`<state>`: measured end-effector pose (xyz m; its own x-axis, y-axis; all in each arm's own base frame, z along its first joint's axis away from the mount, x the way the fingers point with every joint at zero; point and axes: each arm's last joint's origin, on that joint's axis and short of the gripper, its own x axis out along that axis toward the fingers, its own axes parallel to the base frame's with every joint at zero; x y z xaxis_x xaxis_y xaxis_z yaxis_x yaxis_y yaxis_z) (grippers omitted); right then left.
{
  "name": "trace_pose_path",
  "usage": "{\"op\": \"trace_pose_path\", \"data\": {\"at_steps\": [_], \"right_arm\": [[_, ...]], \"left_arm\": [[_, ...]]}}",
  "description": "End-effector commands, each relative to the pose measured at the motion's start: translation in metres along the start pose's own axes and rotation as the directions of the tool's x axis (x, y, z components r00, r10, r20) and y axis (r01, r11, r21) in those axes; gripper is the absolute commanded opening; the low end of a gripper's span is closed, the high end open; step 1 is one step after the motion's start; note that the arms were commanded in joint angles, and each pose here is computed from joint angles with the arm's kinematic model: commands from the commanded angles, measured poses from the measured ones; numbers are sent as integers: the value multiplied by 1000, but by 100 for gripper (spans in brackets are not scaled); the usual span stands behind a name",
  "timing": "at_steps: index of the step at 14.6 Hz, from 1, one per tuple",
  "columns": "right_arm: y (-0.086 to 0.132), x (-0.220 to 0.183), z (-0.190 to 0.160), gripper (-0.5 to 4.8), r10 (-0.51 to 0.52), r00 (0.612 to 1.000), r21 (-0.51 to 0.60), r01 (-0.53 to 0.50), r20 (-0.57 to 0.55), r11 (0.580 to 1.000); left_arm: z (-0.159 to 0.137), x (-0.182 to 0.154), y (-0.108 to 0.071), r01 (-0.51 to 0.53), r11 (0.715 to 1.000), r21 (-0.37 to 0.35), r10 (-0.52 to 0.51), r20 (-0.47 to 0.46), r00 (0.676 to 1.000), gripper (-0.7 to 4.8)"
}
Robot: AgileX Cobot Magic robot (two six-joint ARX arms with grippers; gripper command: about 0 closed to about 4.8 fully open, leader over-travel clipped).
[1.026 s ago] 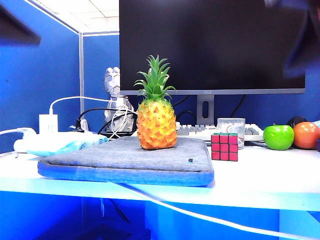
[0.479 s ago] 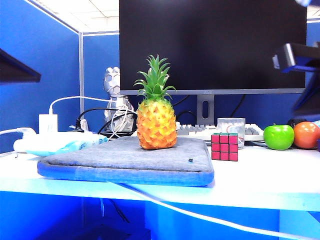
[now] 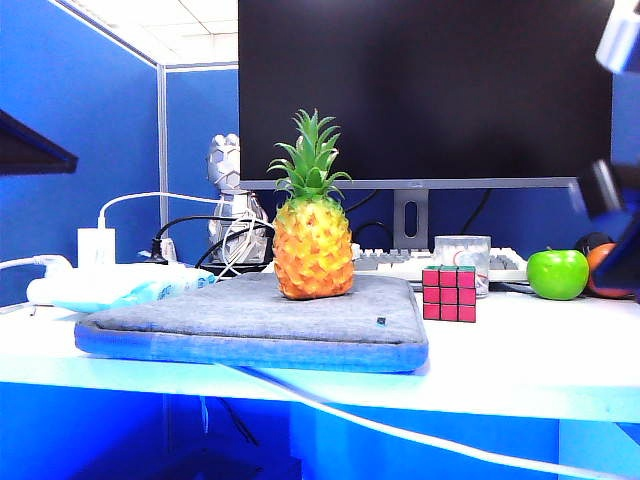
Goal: Rotate the Rubik's Cube so that its red face is facing towards you.
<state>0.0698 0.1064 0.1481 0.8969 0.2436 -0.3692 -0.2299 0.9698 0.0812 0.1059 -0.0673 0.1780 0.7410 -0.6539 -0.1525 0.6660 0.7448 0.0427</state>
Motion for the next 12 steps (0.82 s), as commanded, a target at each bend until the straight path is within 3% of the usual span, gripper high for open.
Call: {"op": "trace_pose_path", "data": {"at_steps": [1, 3, 5, 8, 12], "right_arm": [[-2, 3, 3, -1, -27, 1000, -54, 28, 14, 998], [-6, 7, -4, -1, -16, 998, -51, 20, 62, 998], [-10, 9, -7, -1, -20, 988, -13, 22, 151, 1000], [-13, 11, -6, 0, -50, 986, 2, 51, 157, 999], [-13, 11, -6, 0, -48, 986, 3, 49, 157, 999]], "left_arm": [[3, 0, 0, -1, 1000, 0, 1, 22, 1000, -2], [0, 0, 0, -16, 1000, -1, 16, 12, 1000, -3], [-7, 0, 2, -96, 995, -16, 95, -17, 995, -3], [-7, 0, 2, -95, 994, -51, 95, -18, 995, -2], [-7, 0, 3, -118, 992, -46, 117, -21, 993, -2]]}}
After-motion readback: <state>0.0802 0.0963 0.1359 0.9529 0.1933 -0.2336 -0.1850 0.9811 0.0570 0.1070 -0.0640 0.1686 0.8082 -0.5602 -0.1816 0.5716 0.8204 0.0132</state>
